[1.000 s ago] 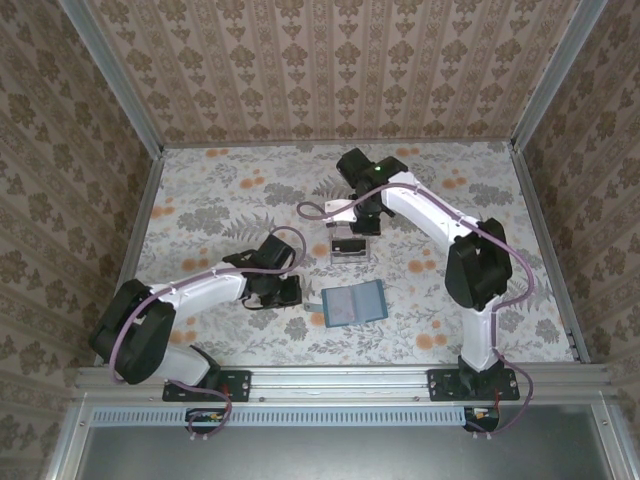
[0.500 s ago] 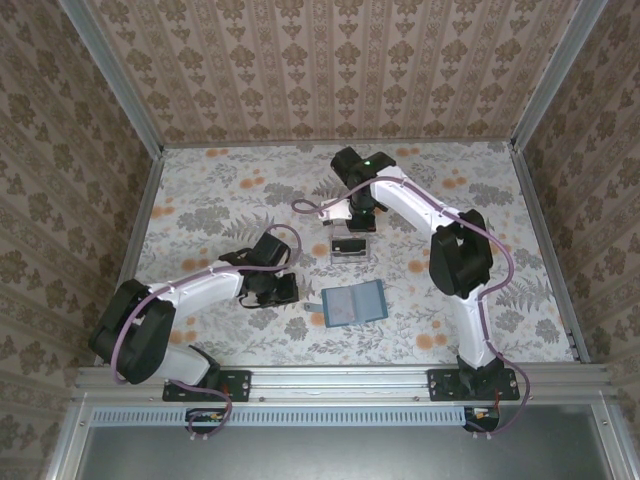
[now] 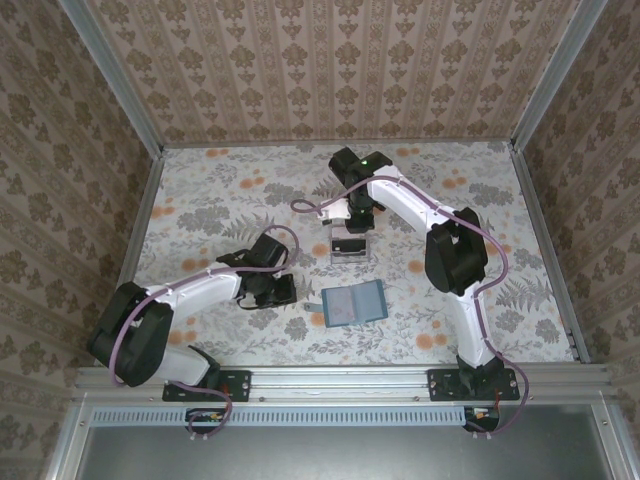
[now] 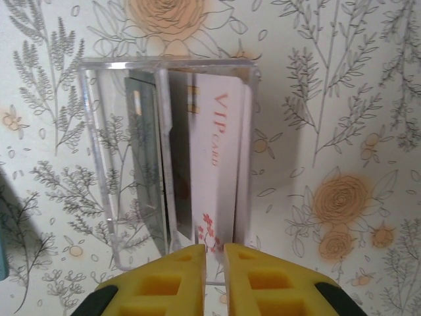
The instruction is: Take the credit cards out of the card holder
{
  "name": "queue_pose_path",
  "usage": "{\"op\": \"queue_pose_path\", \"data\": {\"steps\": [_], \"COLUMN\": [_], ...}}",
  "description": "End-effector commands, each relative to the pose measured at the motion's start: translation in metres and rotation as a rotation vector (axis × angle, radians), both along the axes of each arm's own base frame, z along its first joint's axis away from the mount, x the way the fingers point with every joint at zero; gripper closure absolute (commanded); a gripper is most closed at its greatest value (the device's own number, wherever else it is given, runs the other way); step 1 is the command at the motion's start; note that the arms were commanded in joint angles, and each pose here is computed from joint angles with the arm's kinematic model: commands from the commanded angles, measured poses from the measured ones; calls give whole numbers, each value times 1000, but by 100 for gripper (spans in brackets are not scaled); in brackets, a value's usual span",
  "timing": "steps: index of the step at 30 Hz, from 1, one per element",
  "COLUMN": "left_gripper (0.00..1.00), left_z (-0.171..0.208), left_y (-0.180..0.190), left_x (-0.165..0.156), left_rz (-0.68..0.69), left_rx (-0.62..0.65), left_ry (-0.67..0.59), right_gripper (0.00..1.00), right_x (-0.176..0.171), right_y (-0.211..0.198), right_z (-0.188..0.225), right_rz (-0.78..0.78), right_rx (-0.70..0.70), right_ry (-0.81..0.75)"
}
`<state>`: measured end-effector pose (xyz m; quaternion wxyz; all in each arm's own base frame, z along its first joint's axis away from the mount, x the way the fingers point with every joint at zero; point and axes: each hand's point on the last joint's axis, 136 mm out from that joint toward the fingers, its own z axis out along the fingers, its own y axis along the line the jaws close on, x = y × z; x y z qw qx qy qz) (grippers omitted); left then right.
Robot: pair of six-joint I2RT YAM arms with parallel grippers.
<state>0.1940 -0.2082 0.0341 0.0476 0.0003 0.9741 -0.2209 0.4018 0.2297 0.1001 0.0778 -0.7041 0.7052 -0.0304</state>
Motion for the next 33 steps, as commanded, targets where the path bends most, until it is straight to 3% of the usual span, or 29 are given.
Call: {"op": "queue_pose_path", "data": {"steps": [1,9,15,25,33], "left_gripper": [90,90,90,91,92], "left_z": [4,23,31,22,5], "left_y": [3,-12,-32,-65,-72], "left_x": [-3,2,6,-2,-16], "left_rz": [-16,-50,-92,-162,-186], "left_rx": [-3,-25,-39,-40,-16], "left_ry": [-8,-45,-63,-39,3], "right_gripper": [84,82,80,76,77], "right_x": [11,2,-10,-27,-59], "right_y": [-2,2,3,-7,-9], "right_z": [18,37,45,54,59], "right_rz": [-24,-115,-290,-775,-1163], "right_rx": [3,101,193,391,538], "right_ry": [-64,-93,-101,-143,21]}}
